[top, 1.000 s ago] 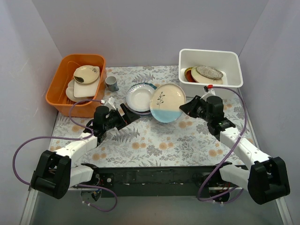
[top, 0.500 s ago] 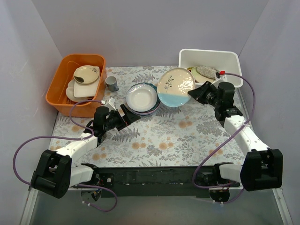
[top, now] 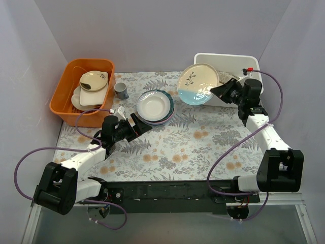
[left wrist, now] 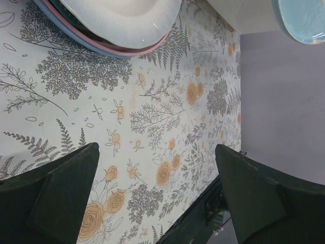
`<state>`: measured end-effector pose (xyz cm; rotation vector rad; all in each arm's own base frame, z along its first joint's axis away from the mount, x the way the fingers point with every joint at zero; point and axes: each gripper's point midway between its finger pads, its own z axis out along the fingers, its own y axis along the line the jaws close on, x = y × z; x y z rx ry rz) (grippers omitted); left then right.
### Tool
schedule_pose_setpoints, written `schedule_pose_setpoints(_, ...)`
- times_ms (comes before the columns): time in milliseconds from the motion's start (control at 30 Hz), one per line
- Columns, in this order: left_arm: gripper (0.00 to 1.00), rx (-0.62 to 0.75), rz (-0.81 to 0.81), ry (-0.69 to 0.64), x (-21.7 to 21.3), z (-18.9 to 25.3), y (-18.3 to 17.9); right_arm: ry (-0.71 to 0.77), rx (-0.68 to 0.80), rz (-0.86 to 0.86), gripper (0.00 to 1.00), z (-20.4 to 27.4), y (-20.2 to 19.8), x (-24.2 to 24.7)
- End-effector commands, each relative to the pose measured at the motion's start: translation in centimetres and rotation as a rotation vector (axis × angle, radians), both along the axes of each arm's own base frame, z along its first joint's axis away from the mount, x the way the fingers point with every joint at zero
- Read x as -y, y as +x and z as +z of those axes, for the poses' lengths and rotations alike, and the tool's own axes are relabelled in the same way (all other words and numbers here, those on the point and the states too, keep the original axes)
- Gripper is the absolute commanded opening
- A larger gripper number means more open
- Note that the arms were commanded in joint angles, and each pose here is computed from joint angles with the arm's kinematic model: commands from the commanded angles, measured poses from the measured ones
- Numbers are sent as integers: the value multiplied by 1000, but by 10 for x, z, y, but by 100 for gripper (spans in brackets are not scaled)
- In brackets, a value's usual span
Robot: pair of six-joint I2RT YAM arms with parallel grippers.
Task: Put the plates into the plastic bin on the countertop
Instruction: Place the plate in the plastic bin.
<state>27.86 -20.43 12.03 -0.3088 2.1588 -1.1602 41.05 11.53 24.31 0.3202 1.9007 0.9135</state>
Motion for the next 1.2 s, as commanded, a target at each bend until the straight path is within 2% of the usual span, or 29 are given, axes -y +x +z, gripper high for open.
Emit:
schedule_pose_setpoints(0,98,-5,-16,3,-1,-4,-3,65,271,24,1,92,18,2)
schedule_pose_setpoints(33,98,-6,-14,3,-1,-3,-3,64,273,-10,1,92,24,18)
schedule_pose_setpoints(200,98,-7,-22,6,1,-5,-2,73,258,-47,1,86,39,37)
schedule_pose_setpoints(800,98,-35,-34,14,2,-16,-3,198,236,-83,1,78,70,82)
schedule_pose_setpoints(1167,98,-55,-32,11,0,-26,-10,205,240,-131,1,80,84,109)
